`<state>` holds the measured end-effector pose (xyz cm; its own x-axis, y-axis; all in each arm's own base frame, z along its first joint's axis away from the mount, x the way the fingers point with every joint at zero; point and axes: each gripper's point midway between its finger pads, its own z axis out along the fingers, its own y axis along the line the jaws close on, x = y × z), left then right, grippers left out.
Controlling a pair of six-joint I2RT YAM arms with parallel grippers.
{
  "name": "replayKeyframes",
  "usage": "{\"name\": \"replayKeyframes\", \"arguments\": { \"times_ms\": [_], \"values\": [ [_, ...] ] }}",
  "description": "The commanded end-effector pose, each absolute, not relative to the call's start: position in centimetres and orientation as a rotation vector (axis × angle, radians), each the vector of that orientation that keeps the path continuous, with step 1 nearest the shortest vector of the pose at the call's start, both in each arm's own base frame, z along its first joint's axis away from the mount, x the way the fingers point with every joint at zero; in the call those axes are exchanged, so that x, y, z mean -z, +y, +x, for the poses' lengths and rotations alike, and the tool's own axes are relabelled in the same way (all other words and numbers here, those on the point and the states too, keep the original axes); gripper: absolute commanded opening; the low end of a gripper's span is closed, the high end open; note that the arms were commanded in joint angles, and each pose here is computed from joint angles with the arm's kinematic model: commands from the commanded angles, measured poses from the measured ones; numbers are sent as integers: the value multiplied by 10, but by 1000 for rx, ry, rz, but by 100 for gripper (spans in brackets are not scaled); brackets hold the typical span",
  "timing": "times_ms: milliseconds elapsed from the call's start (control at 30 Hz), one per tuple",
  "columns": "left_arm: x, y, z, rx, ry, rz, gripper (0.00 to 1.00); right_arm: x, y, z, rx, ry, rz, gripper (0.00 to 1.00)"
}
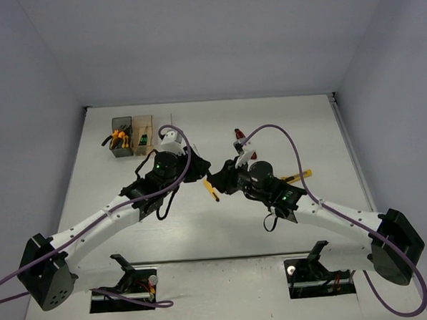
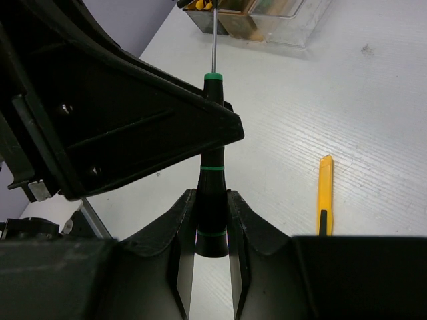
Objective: Sort the tools into containers
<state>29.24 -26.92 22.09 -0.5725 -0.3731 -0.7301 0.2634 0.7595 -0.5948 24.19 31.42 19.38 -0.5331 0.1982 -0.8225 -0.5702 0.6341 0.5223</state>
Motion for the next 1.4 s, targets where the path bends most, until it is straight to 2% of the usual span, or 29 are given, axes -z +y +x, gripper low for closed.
{"name": "replayKeyframes", "arguments": {
  "times_ms": [0,100,133,233,333,367,433,667,800,867,1100,1367],
  "values": [
    [-271,-279,302,927,1871,-85,19,-244,321,243,-1086,1728,-280,4],
    [-272,-279,304,918,1866,-85,3,-242,321,245,-1079,1731,-281,11],
    [-272,-279,305,914,1865,-86,0,-241,321,246,-1073,1734,-277,13],
    [-273,-274,308,878,1861,-87,0,-242,320,248,-1062,1730,-274,27],
    [-271,-258,319,762,1892,-68,0,-241,317,250,-1028,1731,-294,46],
    [-273,-250,325,719,1902,-62,0,-241,316,251,-1010,1738,-304,47],
    [-266,-230,332,633,1975,-50,0,-231,311,251,-950,1790,-335,49],
    [-276,-124,399,281,2065,-48,0,-215,282,258,-757,1843,-330,51],
    [-260,-93,436,195,2141,-49,0,-199,270,259,-685,1887,-331,51],
    [-274,-74,462,117,2128,-3,0,-191,265,259,-657,1908,-333,52],
    [-228,-40,529,-24,2246,57,0,-177,258,257,-627,1951,-359,52],
    [-165,-30,557,-88,2345,42,0,-162,253,258,-594,2000,-361,52]
  ]
}}
